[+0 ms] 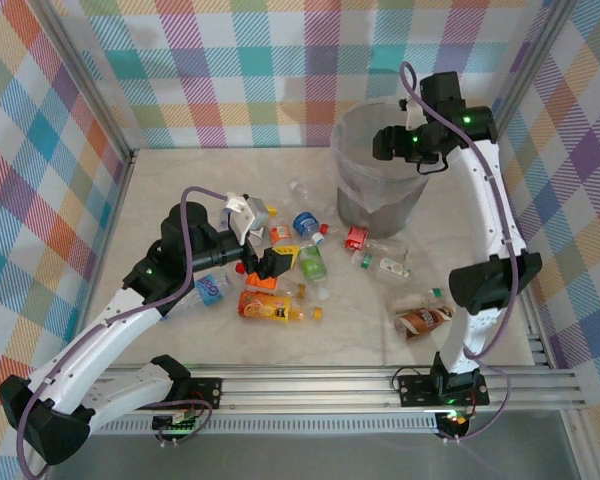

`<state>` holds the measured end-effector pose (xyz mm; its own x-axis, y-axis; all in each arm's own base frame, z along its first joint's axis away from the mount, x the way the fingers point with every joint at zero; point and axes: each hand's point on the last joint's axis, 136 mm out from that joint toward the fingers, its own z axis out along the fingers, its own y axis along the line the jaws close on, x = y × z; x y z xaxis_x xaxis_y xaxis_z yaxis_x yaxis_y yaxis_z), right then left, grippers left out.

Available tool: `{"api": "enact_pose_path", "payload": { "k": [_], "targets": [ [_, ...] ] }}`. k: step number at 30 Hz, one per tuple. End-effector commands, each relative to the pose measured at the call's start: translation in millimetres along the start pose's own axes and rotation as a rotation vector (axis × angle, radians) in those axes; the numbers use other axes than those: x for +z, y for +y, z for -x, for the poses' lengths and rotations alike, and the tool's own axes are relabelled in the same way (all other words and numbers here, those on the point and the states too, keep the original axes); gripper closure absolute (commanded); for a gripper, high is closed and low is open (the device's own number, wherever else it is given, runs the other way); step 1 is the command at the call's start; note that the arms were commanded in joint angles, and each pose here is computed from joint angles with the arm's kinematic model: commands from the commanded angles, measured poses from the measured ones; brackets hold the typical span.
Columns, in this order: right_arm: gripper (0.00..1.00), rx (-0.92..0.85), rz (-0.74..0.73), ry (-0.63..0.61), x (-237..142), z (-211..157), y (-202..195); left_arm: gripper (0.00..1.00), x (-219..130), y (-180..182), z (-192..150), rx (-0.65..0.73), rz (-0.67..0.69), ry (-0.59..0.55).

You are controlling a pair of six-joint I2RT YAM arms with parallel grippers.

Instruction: Put the plastic bottles in the bin

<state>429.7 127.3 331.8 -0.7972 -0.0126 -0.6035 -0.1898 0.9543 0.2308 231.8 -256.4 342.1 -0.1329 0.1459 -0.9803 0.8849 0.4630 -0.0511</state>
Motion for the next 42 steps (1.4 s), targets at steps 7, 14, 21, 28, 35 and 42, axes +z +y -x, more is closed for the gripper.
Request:
{"api": "enact_pose_path", "payload": {
  "k": [7,14,21,28,35,42],
  "targets": [
    [0.26,-0.167,0.067,-0.068,-35,-37,61,0.0,-12,-2,12,0.101,0.025,0.021],
    [0.26,-0.195,0.16,-0.042,-45,-85,99,0.0,-13,-6,-1,0.139,-0.004,0.1],
    [0.28,-0.179,0.211,0.016,-24,-133,115,0.0,-10,-2,-16,0.166,-0.002,0.186],
    [0.26,-0.149,0.241,0.054,17,-173,129,0.0,-9,10,-22,0.168,0.057,0.216],
    [0.26,-0.125,0.219,0.122,69,-208,132,0.0,-6,13,-26,0.162,0.059,0.24],
    [0.25,-0.134,0.196,0.198,118,-235,134,0.0,-4,13,-29,0.154,0.053,0.256]
  ]
}}
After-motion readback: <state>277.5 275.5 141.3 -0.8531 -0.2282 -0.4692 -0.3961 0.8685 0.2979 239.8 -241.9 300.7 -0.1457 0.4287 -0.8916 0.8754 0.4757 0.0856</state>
